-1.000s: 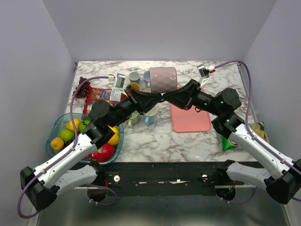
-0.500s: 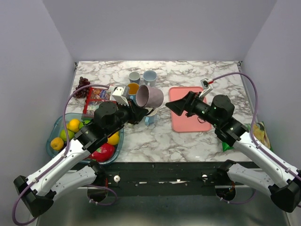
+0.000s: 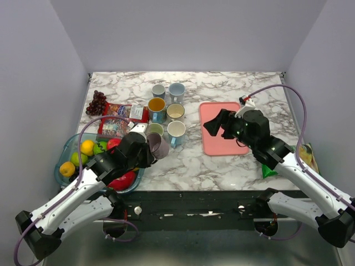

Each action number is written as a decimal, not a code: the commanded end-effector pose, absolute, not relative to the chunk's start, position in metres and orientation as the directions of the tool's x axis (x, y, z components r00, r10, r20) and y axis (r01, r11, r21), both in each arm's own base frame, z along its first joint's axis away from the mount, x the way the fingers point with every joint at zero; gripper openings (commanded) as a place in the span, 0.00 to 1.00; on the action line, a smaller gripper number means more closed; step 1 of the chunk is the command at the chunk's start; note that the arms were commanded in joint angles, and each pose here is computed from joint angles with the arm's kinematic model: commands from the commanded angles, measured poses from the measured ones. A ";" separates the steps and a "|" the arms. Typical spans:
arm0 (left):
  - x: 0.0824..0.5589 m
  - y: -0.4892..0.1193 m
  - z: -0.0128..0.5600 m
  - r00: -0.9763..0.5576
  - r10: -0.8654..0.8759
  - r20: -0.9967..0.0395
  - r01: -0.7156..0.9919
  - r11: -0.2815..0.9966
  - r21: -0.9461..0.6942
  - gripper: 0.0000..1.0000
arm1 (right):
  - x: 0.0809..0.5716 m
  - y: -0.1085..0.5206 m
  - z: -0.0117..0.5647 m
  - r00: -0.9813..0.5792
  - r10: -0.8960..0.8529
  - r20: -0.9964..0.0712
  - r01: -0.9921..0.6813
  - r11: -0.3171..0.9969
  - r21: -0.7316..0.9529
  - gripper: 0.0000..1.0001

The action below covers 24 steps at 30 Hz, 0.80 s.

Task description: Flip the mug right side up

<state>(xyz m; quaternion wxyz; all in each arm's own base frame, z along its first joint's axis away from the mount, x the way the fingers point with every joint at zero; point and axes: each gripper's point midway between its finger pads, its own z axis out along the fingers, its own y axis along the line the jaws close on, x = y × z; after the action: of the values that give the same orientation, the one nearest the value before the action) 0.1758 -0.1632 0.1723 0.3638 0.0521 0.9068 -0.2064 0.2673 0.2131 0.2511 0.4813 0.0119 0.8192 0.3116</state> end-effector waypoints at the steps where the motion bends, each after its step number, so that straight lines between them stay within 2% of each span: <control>1: 0.175 -0.153 0.159 -0.752 -0.100 -0.652 0.155 0.934 -0.322 0.00 | 0.272 0.204 0.246 -0.530 0.287 -0.798 -0.242 0.851 0.466 1.00; 9: 0.172 -0.160 0.128 -0.800 -0.130 -0.585 0.085 0.942 -0.326 0.00 | 0.271 0.200 0.231 -0.551 0.276 -0.788 -0.213 0.866 0.452 1.00; 17: 0.173 -0.168 0.111 -0.784 -0.106 -0.611 0.090 0.955 -0.282 0.00 | 0.272 0.194 0.219 -0.563 0.270 -0.781 -0.189 0.878 0.440 1.00; 24: 0.175 -0.165 0.093 -0.770 -0.079 -0.633 0.041 0.984 -0.172 0.00 | 0.272 0.193 0.213 -0.574 0.268 -0.774 -0.178 0.882 0.437 1.00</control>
<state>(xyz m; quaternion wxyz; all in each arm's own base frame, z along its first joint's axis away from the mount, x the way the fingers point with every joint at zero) 0.1522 -0.1641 0.0846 0.2800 0.0291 0.9535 -0.1079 0.2698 0.2019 0.2262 0.4649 0.0191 0.8441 0.2666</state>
